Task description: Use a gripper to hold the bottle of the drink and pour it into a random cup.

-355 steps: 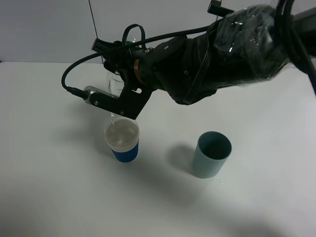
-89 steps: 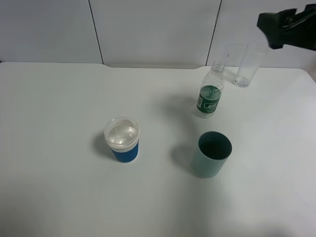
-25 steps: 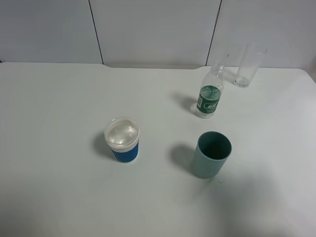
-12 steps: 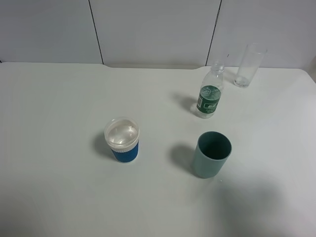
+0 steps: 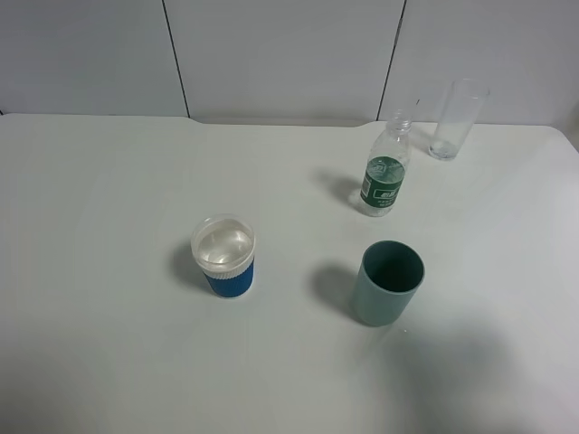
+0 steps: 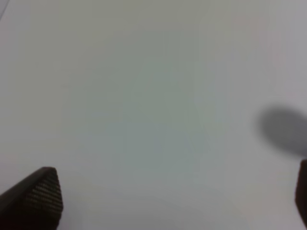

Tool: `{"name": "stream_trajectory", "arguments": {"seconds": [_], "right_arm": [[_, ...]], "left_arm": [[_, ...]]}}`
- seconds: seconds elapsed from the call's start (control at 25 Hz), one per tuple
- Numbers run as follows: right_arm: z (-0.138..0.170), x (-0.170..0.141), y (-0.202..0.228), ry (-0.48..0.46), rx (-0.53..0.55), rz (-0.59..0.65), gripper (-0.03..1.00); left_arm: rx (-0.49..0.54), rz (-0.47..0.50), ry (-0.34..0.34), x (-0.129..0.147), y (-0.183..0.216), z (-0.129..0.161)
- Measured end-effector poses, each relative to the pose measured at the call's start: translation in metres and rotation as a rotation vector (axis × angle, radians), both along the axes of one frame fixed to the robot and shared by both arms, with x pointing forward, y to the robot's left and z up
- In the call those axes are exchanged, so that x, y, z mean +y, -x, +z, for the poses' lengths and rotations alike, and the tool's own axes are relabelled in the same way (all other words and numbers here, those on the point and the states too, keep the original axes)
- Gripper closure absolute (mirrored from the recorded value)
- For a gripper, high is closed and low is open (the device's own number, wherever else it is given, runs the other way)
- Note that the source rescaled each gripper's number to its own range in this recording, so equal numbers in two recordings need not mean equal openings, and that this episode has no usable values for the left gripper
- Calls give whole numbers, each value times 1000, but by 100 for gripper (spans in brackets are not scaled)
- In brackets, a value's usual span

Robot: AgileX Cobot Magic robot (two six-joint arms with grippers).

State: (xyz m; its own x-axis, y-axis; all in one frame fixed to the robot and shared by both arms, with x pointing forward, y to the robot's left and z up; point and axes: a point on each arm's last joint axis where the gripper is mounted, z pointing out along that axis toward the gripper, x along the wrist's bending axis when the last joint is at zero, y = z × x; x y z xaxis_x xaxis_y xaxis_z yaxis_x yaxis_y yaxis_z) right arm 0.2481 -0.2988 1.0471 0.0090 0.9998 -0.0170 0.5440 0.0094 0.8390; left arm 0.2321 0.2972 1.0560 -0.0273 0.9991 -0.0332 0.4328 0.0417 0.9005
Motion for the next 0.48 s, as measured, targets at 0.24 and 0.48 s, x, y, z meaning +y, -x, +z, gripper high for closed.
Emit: {"name": "stream_trajectory", "arguments": {"seconds": [0.24,0.48], "right_arm": [[-1,0,0,-3,2,-2,2],[-1,0,0,-3,2,-2,2]], "left_arm": [[0,0,0,0,0,0],[0,0,0,0,0,0]]}}
